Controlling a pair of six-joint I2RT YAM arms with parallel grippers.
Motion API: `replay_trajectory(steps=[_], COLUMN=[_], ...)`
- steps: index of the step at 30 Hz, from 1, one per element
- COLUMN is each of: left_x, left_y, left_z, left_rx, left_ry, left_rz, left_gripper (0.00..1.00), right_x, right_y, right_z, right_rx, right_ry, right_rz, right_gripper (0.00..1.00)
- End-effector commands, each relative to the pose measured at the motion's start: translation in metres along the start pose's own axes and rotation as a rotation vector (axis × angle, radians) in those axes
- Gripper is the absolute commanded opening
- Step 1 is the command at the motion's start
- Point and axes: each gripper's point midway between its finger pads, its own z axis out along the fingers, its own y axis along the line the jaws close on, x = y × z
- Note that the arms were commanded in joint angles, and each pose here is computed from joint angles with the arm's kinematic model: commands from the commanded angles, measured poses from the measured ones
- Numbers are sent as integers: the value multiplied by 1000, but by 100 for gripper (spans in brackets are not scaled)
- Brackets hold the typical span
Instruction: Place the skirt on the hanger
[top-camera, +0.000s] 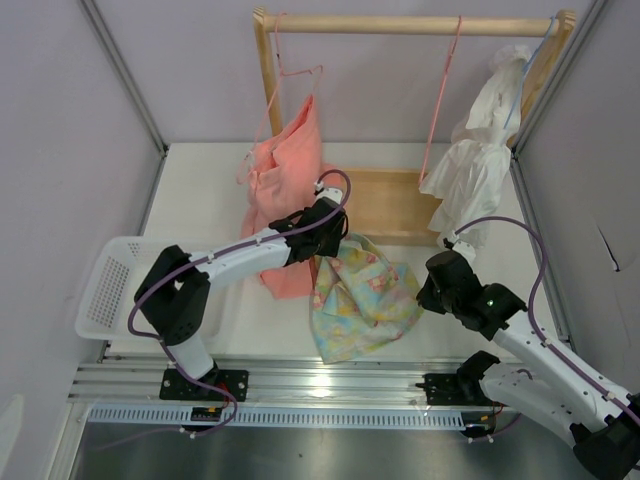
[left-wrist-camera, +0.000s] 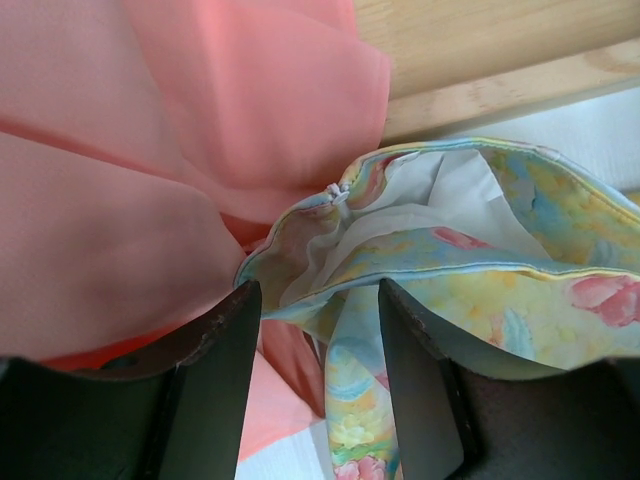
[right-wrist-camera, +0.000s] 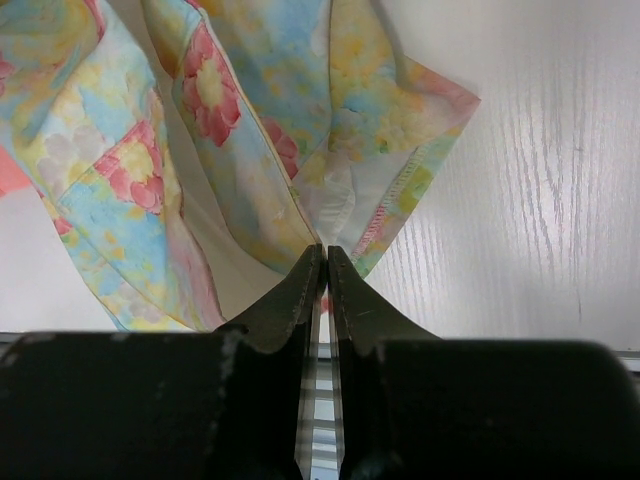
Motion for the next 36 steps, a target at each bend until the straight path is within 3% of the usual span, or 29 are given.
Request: replay_trajectory(steps=[1, 7, 16, 23, 30, 36], left_x=[-2, -9, -38, -52, -38, -11], left_y=[11, 20, 10, 10, 9, 20], left_z=[-6, -21, -42, -22, 7, 2], left_rx=[-36, -52, 5, -33, -57, -69], left_ry=[0, -38, -116, -98, -32, 10], left_rz=[21, 14, -55, -94, -117, -101], left_gripper=[56, 55, 62, 62, 57, 54], right_x=[-2, -2, 0, 0, -2, -2], right_y=[0, 1, 2, 2, 1, -1], right_z=[1, 2, 5, 6, 4, 2], right_rx=[-3, -7, -11, -12, -16, -21], right_ry=[-12, -14, -8, -8, -11, -15], right_rz=[12, 16, 11, 11, 7, 14], right_gripper=[11, 11, 11, 11, 11, 10])
